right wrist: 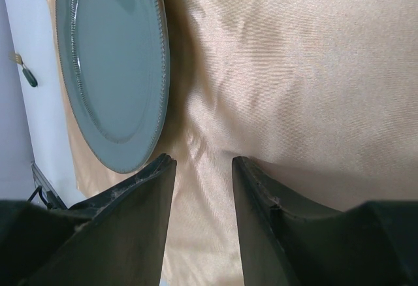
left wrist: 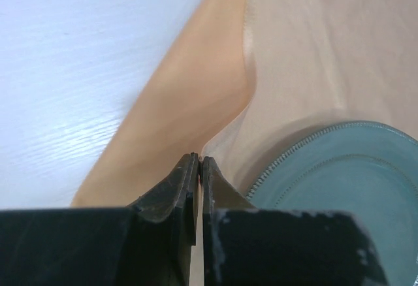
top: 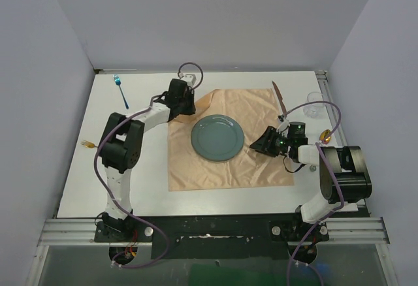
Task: Set the dinner table for one person
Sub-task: Adjust the napkin at the center of the board.
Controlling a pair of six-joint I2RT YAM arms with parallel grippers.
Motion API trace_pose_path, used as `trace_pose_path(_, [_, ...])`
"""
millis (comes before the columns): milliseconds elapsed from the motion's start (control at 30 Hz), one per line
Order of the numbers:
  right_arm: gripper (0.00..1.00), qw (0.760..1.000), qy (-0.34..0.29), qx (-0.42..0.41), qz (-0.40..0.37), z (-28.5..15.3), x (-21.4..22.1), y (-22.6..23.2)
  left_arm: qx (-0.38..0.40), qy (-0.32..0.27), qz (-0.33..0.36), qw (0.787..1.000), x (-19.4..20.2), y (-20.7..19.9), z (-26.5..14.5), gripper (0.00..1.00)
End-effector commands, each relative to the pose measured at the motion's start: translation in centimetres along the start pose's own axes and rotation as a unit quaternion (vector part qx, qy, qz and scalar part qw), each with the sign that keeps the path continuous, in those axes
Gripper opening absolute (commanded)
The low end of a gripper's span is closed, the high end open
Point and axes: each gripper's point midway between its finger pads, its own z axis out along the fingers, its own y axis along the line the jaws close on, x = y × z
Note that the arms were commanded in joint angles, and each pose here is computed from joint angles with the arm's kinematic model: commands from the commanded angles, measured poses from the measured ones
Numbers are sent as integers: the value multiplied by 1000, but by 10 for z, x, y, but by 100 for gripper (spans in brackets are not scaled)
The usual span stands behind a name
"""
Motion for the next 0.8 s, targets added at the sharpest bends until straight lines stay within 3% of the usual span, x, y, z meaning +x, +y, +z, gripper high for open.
trace_pose_path(0, [41,999,-23,-16,-30,-2,-19,15,-56,-77,-16,995,-59,30,-23,0])
trace_pose_path(433, [41,999,-19,-10,-33,1,-19,11,-228,-137,-28,964,-111,115,-5,0])
trace_pose_path(567, [41,999,-17,-7,-32,3,-19,8,-230,-121,5,966,-126,119,14,0])
trace_pose_path(733, [41,999,-12,-9,-31,4,-19,8,-238,-71,24,968,-108,129,45,0])
trace_pose_path(767, [41,999,-12,-9,-31,3,-20,9,-241,-66,24,968,-105,131,48,4])
